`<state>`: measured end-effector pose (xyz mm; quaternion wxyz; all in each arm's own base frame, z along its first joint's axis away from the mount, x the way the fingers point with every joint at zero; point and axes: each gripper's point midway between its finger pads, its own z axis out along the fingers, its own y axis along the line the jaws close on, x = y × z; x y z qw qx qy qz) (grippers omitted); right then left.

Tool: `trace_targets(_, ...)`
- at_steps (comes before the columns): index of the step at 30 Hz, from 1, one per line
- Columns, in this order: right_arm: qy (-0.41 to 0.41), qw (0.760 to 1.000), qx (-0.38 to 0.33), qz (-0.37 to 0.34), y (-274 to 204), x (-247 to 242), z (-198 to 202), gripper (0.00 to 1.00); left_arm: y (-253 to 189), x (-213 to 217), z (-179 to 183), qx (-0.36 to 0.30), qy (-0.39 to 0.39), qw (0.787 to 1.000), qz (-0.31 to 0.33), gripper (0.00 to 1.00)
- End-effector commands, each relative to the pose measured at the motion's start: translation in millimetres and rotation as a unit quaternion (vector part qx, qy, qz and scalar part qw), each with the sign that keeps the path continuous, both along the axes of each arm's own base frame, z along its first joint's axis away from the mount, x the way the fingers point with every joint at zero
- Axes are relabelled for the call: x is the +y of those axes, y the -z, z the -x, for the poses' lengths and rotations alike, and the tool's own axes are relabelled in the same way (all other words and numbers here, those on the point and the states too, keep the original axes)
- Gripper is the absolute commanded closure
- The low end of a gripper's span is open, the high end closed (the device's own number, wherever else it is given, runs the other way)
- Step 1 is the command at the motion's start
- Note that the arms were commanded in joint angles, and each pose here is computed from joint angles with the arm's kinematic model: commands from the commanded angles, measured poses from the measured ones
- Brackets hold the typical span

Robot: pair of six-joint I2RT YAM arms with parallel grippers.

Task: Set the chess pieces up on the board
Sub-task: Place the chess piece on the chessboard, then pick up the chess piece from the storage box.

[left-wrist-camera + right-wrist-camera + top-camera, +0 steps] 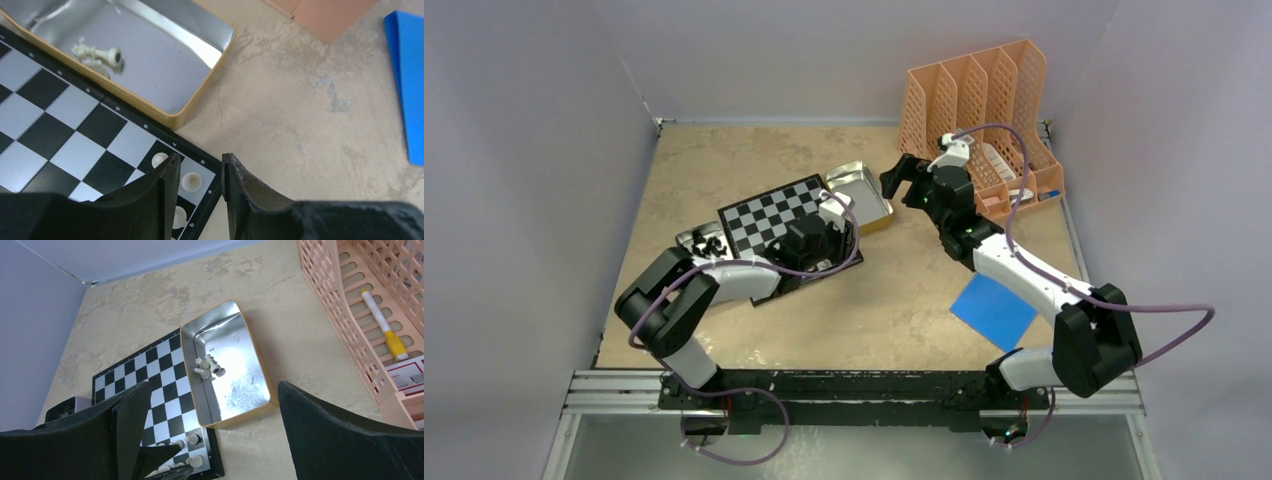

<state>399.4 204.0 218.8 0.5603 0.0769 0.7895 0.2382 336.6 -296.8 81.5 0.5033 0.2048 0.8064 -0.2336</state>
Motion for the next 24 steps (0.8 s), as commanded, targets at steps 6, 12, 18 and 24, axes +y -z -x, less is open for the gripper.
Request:
trace_targets(6,-0.038,0.997,-0.066,0.004,-39.9,3.1,8.8,0.01,-102.1,-4.5,-4.8,-0.044,-0.019,0.996,0.078,0.56)
trace_targets(12,-0.053,0.996,-0.068,0.011,-40.5,3.9,15.7,0.01,-127.4,10.4,7.5,-0.007,-0.046,0.995,0.089,0.43)
trace_targets(18,-0.066,0.994,-0.085,0.020,-44.7,6.6,15.5,0.04,-138.0,45.9,30.0,0.047,-0.089,0.992,0.077,0.36)
trace_targets(24,-0.108,0.992,-0.066,0.026,-28.5,26.0,10.4,0.26,-130.7,88.7,68.6,0.126,-0.083,0.984,0.098,0.34)
